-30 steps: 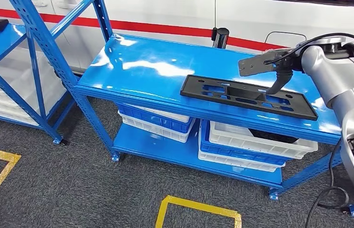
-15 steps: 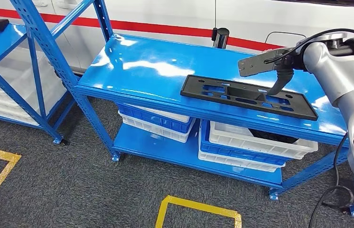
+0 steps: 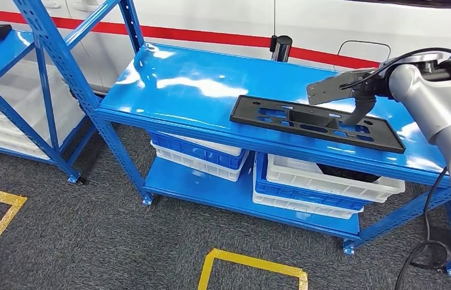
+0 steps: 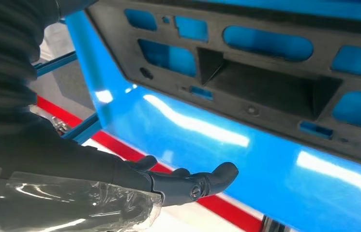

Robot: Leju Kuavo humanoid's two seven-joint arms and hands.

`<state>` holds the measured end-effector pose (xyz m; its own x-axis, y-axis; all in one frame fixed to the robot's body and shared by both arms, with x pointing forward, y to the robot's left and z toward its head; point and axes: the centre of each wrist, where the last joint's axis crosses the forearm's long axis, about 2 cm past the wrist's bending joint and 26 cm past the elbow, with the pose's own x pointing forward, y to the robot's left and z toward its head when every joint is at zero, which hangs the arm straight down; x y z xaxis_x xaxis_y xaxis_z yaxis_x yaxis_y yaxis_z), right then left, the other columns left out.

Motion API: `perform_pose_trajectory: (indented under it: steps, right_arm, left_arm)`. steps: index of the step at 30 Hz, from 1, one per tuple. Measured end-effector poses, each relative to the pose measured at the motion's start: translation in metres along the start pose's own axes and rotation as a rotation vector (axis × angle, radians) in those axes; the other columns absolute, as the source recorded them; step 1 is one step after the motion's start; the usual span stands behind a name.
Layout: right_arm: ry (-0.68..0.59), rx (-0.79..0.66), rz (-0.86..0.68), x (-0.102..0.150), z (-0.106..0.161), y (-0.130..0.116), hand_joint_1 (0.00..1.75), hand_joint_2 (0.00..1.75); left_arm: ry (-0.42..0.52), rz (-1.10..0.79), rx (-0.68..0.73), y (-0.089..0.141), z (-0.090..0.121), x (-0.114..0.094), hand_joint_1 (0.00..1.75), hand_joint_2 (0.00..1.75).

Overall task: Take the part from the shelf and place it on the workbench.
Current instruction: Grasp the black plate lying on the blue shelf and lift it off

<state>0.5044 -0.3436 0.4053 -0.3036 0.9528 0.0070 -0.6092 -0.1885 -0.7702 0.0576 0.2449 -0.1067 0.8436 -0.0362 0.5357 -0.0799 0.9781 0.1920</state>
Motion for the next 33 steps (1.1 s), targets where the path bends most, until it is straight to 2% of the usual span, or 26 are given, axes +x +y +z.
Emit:
perform_pose_trajectory:
  steps: [15, 24, 33]
  right_arm:
    - [0.030, 0.083, 0.018, -0.015, -0.035, 0.060, 0.00, 1.75]
    - [0.043, 0.104, 0.013, -0.021, -0.043, 0.079, 0.00, 1.75]
    - [0.057, 0.107, 0.024, -0.023, -0.047, 0.087, 0.00, 1.75]
  left_arm:
    - [-0.020, -0.020, -0.011, 0.000, -0.001, 0.003, 0.00, 0.00]
    - [-0.026, -0.025, -0.020, 0.000, -0.002, 0.004, 0.00, 0.00]
    - [-0.029, -0.025, -0.021, 0.000, -0.002, 0.005, 0.00, 0.00]
